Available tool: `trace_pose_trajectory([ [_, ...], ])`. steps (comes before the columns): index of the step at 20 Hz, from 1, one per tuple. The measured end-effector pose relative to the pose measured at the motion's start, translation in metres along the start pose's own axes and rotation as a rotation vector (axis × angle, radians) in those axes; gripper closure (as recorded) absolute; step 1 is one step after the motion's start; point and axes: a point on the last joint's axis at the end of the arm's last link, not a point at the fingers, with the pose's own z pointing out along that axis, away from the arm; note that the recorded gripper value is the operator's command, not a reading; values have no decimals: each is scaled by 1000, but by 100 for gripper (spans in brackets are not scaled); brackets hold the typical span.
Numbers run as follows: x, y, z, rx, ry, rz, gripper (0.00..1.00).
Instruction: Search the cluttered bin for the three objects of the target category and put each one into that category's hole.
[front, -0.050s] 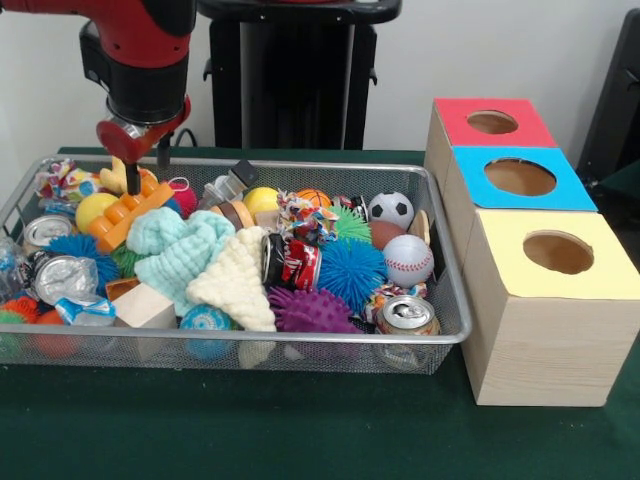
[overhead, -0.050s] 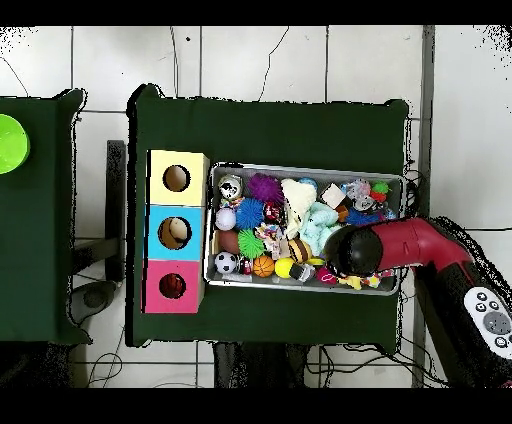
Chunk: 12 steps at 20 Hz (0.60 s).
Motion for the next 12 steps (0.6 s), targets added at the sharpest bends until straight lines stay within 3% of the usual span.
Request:
trace_pose_trajectory([
  [12, 6, 5, 13, 13, 46, -37, 0],
])
